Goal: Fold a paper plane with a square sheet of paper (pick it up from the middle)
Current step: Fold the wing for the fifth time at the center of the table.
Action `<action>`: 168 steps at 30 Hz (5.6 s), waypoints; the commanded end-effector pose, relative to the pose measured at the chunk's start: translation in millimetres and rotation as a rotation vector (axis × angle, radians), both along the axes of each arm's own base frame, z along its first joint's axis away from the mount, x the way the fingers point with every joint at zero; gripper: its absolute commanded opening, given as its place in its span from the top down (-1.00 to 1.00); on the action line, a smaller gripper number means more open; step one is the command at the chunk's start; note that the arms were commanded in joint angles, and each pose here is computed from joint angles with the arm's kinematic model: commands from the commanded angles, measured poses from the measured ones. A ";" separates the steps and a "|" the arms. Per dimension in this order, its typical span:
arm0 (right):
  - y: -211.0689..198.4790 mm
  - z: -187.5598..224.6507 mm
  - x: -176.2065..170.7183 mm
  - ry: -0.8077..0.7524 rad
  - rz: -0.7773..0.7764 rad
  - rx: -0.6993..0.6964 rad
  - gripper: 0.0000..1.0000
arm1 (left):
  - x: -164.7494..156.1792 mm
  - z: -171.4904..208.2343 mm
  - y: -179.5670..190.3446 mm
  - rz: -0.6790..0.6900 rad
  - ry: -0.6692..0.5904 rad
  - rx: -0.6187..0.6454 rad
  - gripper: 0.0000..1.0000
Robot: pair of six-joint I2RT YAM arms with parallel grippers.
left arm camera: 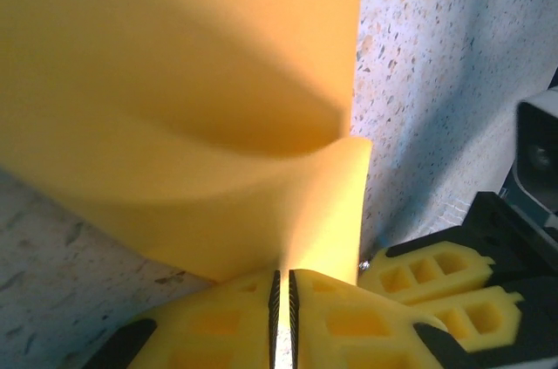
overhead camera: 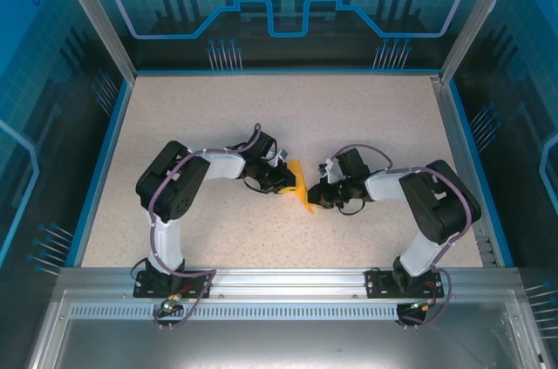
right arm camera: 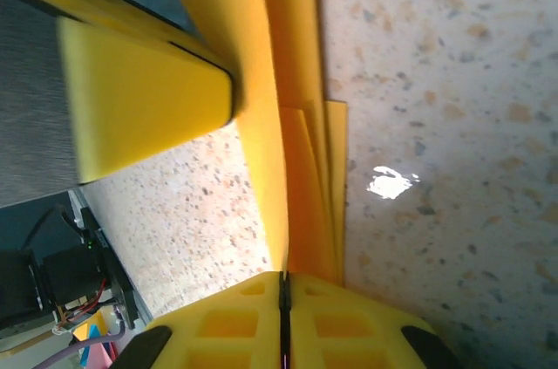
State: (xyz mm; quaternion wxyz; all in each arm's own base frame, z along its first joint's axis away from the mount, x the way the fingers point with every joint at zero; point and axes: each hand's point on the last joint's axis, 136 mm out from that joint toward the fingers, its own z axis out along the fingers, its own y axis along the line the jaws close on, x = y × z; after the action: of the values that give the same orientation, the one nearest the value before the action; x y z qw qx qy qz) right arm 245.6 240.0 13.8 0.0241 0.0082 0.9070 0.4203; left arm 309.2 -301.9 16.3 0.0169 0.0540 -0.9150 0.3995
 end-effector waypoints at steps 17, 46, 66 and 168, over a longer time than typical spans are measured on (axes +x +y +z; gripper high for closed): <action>-2.6 6.8 -14.4 0.014 0.044 -0.054 0.73 | -8.5 -24.3 19.1 0.032 0.090 0.135 0.68; 19.2 2.9 -15.5 -0.060 0.127 -0.323 0.77 | -11.3 -31.5 23.6 0.028 0.114 0.176 0.70; 7.5 -6.3 -17.4 -0.018 0.083 -0.243 0.76 | -12.6 -31.6 24.3 0.027 0.118 0.178 0.70; -41.9 -63.1 -53.5 0.155 0.143 -0.549 0.84 | 35.0 -13.3 32.7 -0.232 -0.251 0.426 0.60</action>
State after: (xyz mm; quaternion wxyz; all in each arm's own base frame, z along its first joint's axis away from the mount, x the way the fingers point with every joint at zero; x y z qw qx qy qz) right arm 243.7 250.1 6.4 0.0267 -0.0542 0.9586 0.2783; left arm 333.1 -295.5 16.6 -0.0517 -0.0836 -0.9602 0.2616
